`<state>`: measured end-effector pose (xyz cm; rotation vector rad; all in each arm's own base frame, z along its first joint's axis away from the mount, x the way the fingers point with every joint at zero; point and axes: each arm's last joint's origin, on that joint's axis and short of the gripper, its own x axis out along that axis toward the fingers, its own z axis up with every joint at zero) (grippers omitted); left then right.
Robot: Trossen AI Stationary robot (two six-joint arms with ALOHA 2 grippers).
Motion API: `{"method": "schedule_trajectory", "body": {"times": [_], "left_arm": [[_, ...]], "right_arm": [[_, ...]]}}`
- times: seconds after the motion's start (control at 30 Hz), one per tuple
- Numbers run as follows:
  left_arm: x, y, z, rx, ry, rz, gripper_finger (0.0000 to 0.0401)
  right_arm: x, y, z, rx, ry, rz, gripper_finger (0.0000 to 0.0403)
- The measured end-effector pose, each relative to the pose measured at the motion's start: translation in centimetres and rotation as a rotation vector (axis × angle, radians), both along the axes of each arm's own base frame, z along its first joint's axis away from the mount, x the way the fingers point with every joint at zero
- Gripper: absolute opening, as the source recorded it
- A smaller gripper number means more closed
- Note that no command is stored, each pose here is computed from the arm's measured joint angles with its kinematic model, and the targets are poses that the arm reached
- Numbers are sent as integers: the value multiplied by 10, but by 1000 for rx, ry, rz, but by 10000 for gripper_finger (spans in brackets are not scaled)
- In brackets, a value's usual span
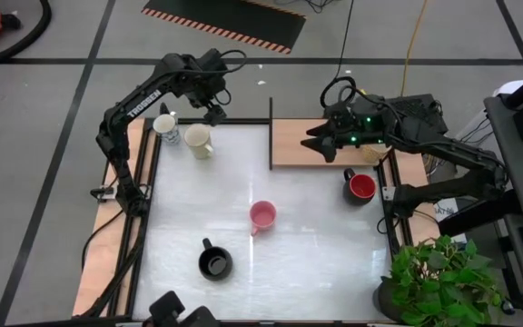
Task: Place coffee mugs
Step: Put the green mug on the shelf
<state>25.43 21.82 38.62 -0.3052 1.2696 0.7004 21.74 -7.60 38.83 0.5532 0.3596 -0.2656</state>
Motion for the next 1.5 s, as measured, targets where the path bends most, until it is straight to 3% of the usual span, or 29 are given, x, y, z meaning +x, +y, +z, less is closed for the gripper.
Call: {"method": "schedule_trajectory", "body": {"times": [0.1, 0.27, 0.4, 0.53, 0.9, 1.1, 1.3, 1.5], "left_arm": [[-1, 3, -5, -9, 12, 7, 333], [-4, 10, -39, -113, 85, 16, 333], [-8, 7, -70, -225, 172, -46, 333], [-9, 2, -85, -271, 231, -103, 333], [-6, 17, -88, -176, 174, -174, 333], [-18, 35, -88, -142, 149, -123, 333], [-31, 37, -88, -228, 144, 39, 333], [-26, 19, -88, -331, 181, 7, 333]], "right_arm": [[1, -1, 0, -5, -1, 1, 258], [1, -2, 1, -75, -3, -13, 258], [1, -4, 1, -144, 21, -70, 258], [0, -5, 1, -159, 33, -103, 258], [-2, -10, 1, -172, 47, -253, 258], [-3, -13, 1, -158, 45, -311, 258], [-4, -15, 1, -162, 47, -350, 258], [-5, -18, 2, -166, 43, -388, 258]]}}
